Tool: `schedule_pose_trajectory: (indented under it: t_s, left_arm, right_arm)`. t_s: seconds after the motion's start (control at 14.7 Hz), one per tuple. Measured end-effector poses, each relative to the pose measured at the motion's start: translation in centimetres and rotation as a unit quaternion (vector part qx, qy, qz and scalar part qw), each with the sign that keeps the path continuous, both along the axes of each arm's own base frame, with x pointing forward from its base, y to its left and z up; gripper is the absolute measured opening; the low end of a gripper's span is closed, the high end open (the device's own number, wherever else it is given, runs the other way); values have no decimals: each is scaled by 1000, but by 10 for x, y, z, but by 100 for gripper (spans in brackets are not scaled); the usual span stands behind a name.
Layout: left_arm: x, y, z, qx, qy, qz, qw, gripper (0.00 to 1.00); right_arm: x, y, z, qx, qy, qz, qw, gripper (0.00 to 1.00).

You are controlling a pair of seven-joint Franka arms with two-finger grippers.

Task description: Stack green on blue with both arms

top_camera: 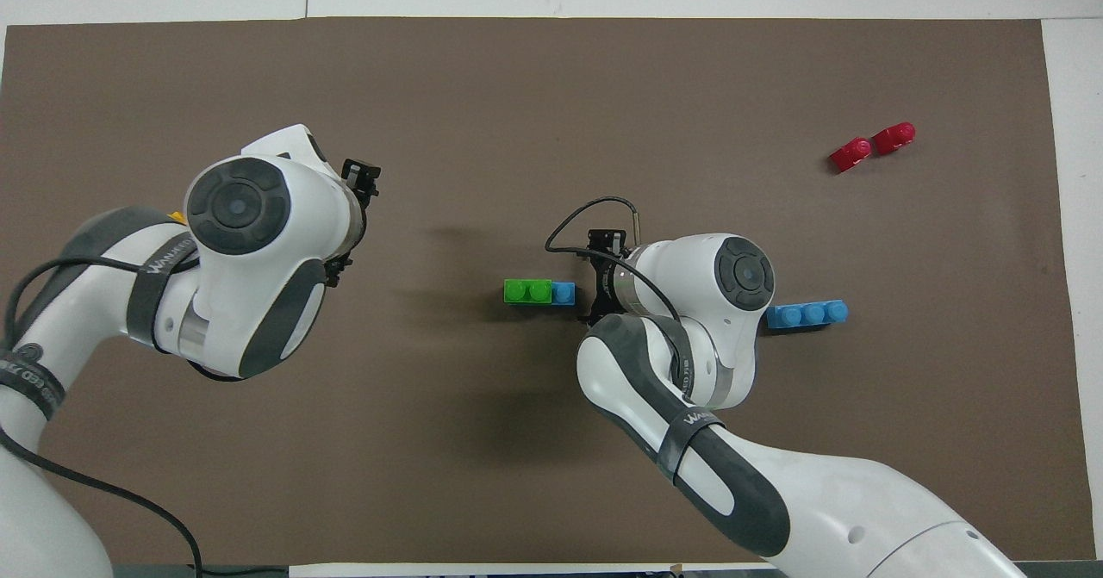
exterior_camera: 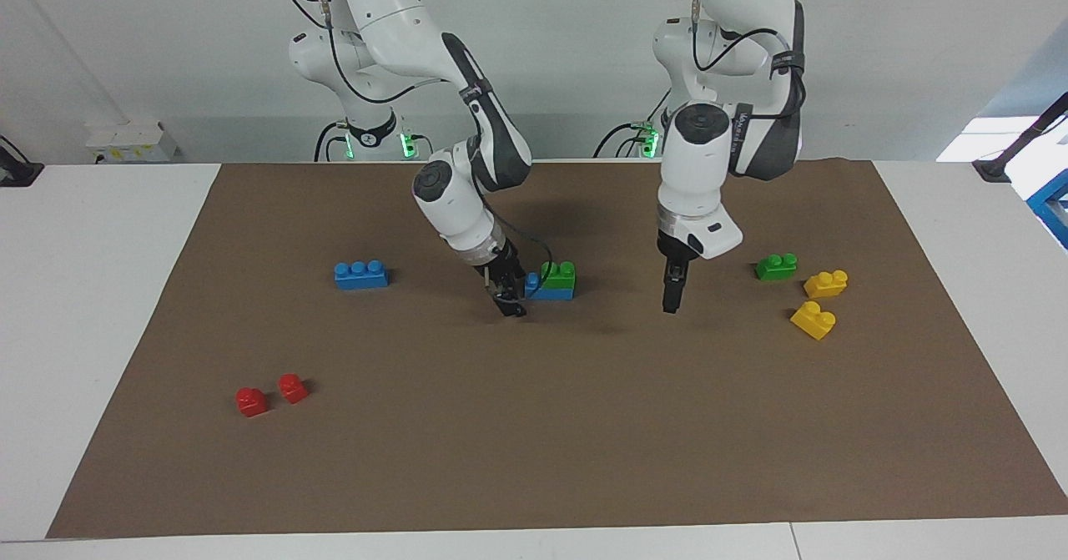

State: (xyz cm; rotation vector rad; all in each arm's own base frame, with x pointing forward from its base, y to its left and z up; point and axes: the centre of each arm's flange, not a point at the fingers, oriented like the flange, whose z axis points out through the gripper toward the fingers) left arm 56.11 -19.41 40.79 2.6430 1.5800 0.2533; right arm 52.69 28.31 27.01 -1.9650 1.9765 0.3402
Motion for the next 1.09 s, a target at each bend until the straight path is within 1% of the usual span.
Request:
schedule_pose_trajectory:
  t_s: [0.07,0.14,0.34,0.41,0.54,0.68,0.81,0.88,0.95,1.02,1.09]
  left_arm:
    - [6,18,5,-3,2,-29,1000,100]
    - [12,37,10,-2,5,-66,998,100]
    - [20,92,27,10,22,-178,984,100]
    - [24,108,39,11,27,-210,977,100]
    - [31,137,70,8,34,-260,965,100]
    - [35,160,105,6,37,-295,955,100]
    - [33,167,136,5,49,-329,943,100]
    - [31,167,148,5,58,-350,935,100]
    - [28,167,158,4,68,-372,926,100]
    - [24,169,166,3,78,-390,918,100]
    - [21,173,173,0,87,-404,911,100]
  right_arm:
    - [4,-9,5,2,1,4,1000,98]
    - [9,-19,12,6,3,12,1000,100]
    - [19,-49,40,19,-3,45,999,100]
    - [20,-56,48,23,-5,58,998,97]
    - [21,-68,61,28,-15,90,995,100]
    - [22,-80,69,31,-25,121,992,99]
    - [24,-92,72,28,-32,150,988,100]
    - [25,-99,73,21,-37,171,984,100]
    - [25,-106,76,10,-40,193,980,100]
    - [25,-111,80,0,-42,211,977,98]
    - [26,-115,86,-8,-43,224,974,100]
